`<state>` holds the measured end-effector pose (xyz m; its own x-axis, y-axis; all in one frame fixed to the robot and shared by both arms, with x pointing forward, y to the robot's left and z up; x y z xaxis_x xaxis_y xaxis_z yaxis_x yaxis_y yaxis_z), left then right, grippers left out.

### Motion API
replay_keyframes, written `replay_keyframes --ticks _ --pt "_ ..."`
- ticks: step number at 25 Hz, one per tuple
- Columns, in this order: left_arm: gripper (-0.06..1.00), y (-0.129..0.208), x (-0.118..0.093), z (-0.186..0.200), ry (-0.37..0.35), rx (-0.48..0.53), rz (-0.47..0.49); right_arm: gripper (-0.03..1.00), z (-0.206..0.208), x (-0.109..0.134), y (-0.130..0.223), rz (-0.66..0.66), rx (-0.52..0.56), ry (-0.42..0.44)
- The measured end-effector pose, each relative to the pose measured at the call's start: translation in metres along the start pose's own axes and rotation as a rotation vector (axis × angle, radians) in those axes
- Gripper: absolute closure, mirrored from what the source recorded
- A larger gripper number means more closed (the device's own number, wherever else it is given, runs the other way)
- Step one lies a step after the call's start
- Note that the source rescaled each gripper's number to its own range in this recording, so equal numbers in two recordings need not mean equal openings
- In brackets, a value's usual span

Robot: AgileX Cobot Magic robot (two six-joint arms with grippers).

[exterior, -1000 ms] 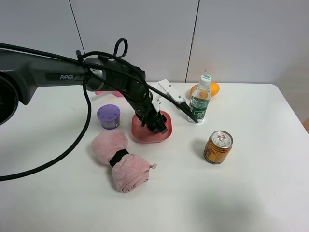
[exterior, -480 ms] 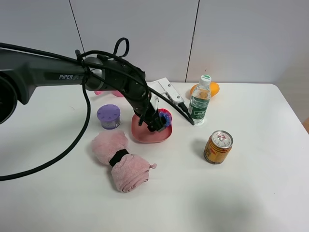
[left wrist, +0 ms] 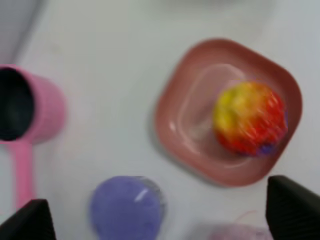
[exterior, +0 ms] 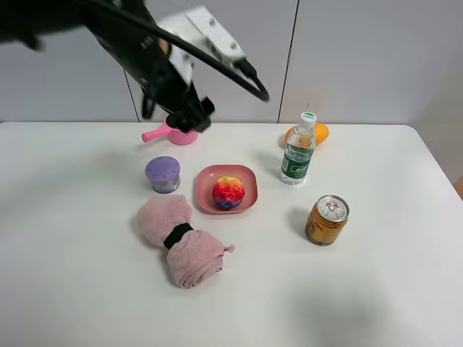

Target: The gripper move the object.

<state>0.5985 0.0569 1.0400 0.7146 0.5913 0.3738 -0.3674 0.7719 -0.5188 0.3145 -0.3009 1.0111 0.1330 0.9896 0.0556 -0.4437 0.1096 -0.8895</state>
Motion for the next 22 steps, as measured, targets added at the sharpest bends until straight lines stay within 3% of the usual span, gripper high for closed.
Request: replay_keyframes --ticks 6,14,19,22 --pt "0.08 0.017 0.056 0.150 -0.237 -0.136 0.021 -0.03 0.000 0.000 0.000 0.000 0.000 0.000" --pt "0.08 0.098 0.082 0.300 -0.444 -0.241 0.105 -0.03 0.000 0.000 0.000 0.000 0.000 0.000" --pt "0.08 0.140 0.076 0.369 -0.496 -0.421 0.166 -0.03 0.000 0.000 0.000 0.000 0.000 0.000" --pt "0.08 0.158 0.059 0.396 -0.438 -0.547 0.226 -0.03 0.000 0.000 0.000 0.000 0.000 0.000"
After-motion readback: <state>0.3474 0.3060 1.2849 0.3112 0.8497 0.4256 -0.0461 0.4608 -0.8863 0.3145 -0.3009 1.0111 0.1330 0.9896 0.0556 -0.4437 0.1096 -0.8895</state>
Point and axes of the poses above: a point on each arm's last joint axis where the gripper is mounted, z pointing back along that axis away from the gripper, x along the wrist's bending axis when the last joint is at zero, y = z × x, the point moved 9 cm from there along -z, pointing out along that axis toward the gripper
